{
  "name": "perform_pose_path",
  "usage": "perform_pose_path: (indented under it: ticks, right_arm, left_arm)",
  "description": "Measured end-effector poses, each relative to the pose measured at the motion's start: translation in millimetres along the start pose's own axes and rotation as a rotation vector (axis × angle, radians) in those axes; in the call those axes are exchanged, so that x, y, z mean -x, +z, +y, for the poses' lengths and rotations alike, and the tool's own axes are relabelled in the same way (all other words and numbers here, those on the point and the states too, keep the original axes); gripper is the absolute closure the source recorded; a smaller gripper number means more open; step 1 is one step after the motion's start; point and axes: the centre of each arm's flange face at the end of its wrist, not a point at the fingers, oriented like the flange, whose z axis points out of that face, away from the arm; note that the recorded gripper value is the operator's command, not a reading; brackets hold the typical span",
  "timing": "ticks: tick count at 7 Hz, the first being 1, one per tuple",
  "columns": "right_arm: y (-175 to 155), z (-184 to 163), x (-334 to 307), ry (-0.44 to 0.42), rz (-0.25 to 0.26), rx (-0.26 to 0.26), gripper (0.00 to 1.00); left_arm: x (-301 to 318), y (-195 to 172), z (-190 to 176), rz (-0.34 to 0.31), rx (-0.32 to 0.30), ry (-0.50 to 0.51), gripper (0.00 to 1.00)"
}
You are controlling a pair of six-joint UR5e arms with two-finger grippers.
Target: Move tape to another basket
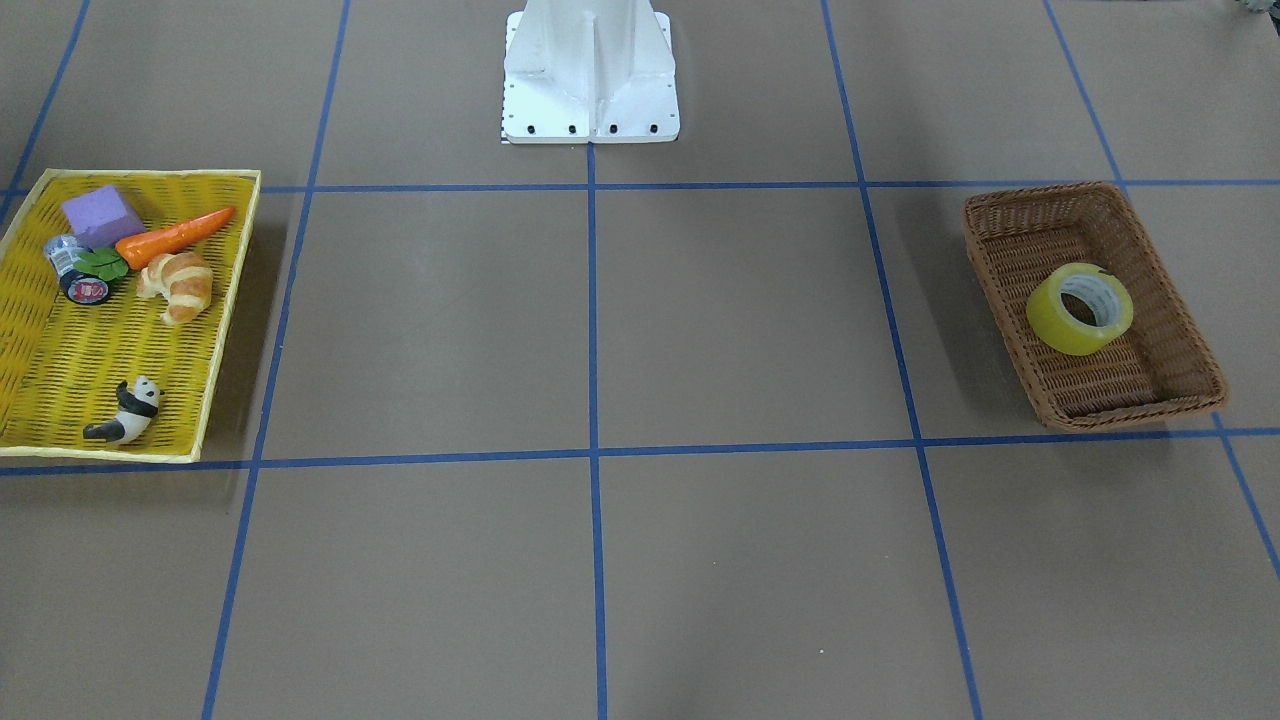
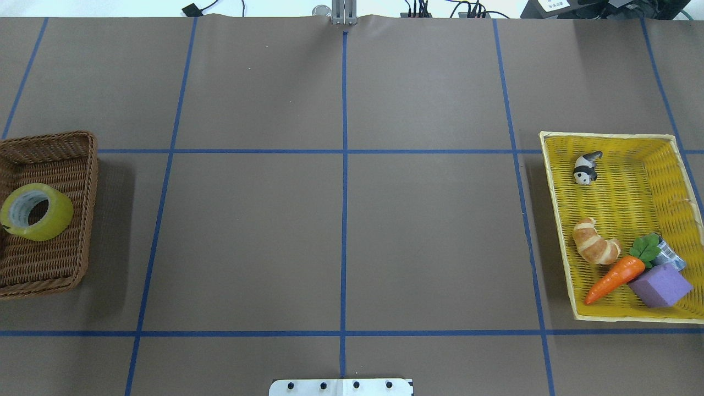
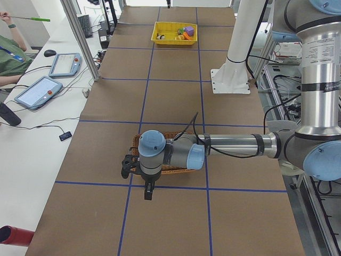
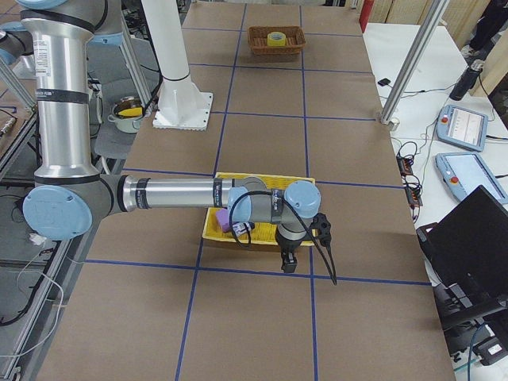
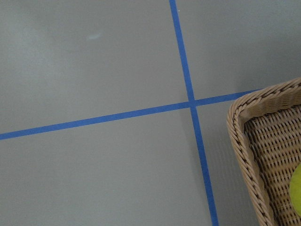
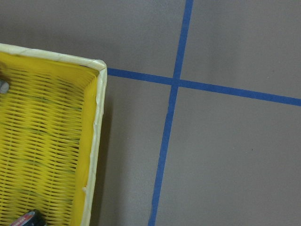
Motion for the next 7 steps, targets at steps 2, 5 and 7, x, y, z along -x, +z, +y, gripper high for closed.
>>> perform_pose_path:
  ticks: [2,5,7]
  right_arm:
    - [-0.1,0.4,0.2,0.001,-0.002,0.001,0.00]
    - [-1.1,-1.0,1.0,-0.002,0.000,-0.002,0.00]
    - [-2.3,-2.2,1.6,-0.004,0.000,-0.004,0.00]
  left_arm:
    - [-0.7,-0.8,0.0,0.000,-0.002,-0.009,0.02]
    - [-0.7,-0.8,0.0,0.000,-0.002,-0.009,0.02]
    - [-1.0,-1.0,-0.5,0.000,-0.003,-0.010,0.02]
